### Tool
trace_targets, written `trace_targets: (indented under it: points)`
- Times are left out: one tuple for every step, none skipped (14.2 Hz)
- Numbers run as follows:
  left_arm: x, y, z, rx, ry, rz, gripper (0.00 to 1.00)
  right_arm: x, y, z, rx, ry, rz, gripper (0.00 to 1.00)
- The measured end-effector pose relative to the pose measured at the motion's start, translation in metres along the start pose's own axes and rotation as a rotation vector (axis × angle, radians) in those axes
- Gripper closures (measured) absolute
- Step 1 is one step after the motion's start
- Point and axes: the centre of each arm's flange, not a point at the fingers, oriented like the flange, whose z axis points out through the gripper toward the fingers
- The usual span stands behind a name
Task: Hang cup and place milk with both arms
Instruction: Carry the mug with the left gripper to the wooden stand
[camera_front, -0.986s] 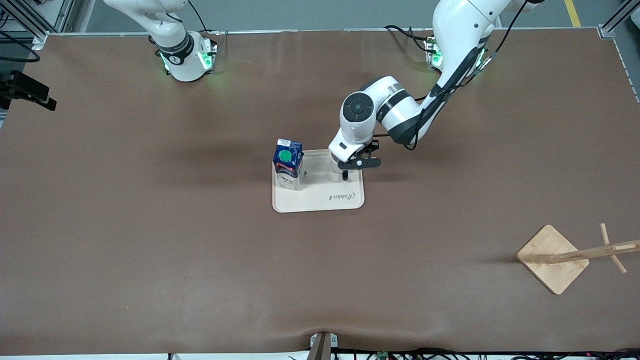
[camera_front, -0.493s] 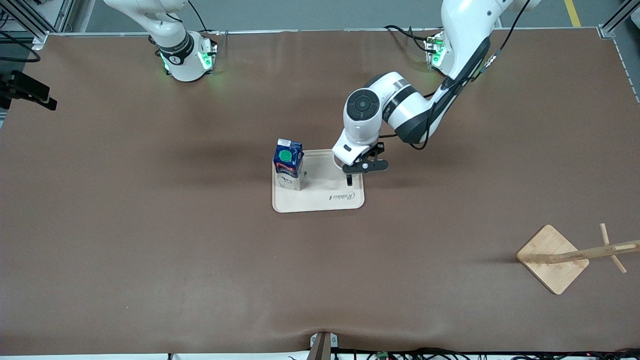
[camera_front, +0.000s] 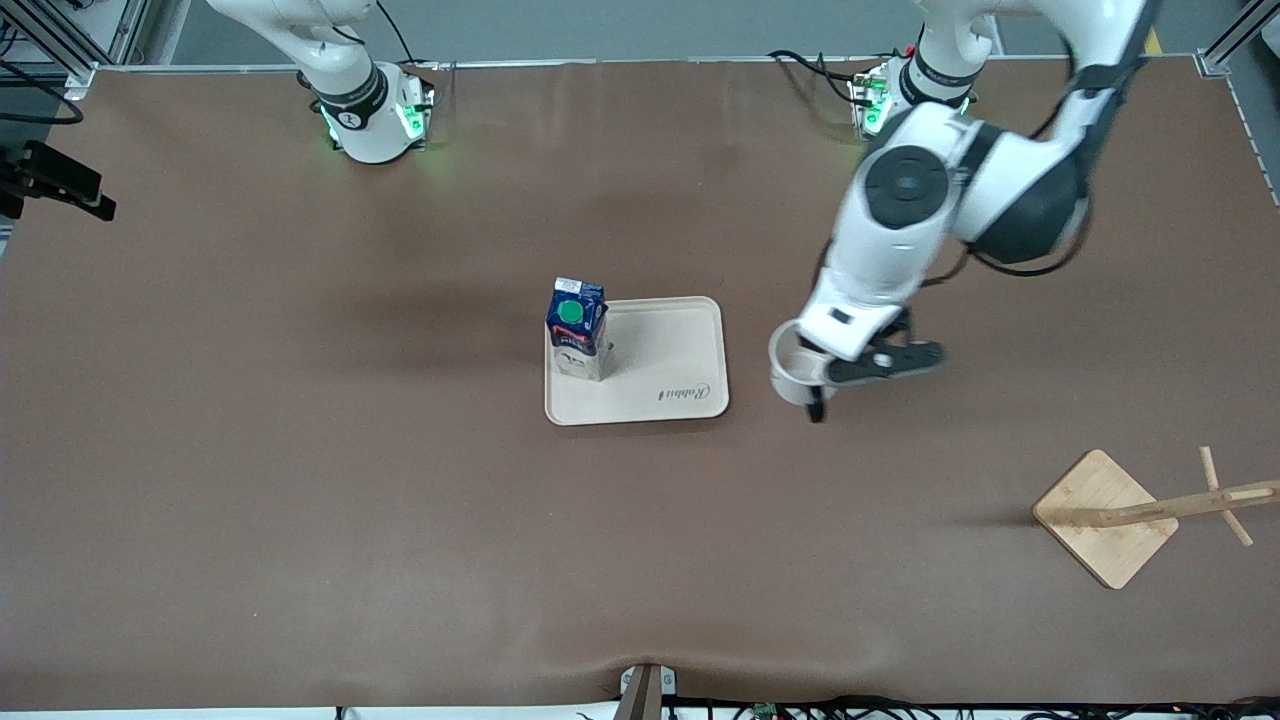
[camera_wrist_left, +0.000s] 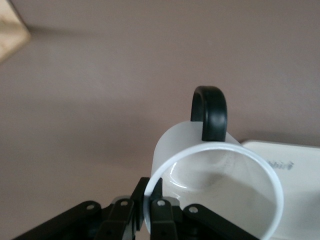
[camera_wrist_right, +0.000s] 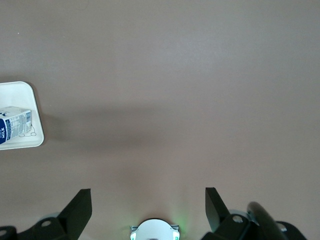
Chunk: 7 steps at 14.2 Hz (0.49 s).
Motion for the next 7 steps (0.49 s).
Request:
trace_targets:
  points:
    - [0.014,-0.029,-0.006,0.002,0.012,0.013,0.93,0.0,0.0,0.0,0.0,-0.001,-0.001,0.0]
    - [0.027,-0.059,-0.011,0.005,0.023,0.025,0.93,0.001,-0.001,0.001,0.0,-0.001,-0.002,0.0]
    - [0.038,-0.088,-0.017,0.01,0.034,0.033,0.93,0.001,-0.001,0.001,0.0,-0.002,-0.004,0.0]
    - [0.046,-0.115,-0.023,0.016,0.045,0.033,0.93,0.001,-0.002,0.001,0.0,-0.003,-0.004,0.0]
    - [0.053,-0.141,-0.029,0.022,0.056,0.035,0.93,0.001,-0.002,0.002,0.0,-0.003,-0.005,0.0]
    - [0.059,-0.166,-0.034,0.027,0.07,0.044,0.93,0.001,-0.003,0.002,0.0,-0.004,-0.006,0.0]
    - [0.065,-0.19,-0.038,0.031,0.087,0.057,0.93,0.002,-0.003,0.002,-0.001,-0.004,-0.007,0.0]
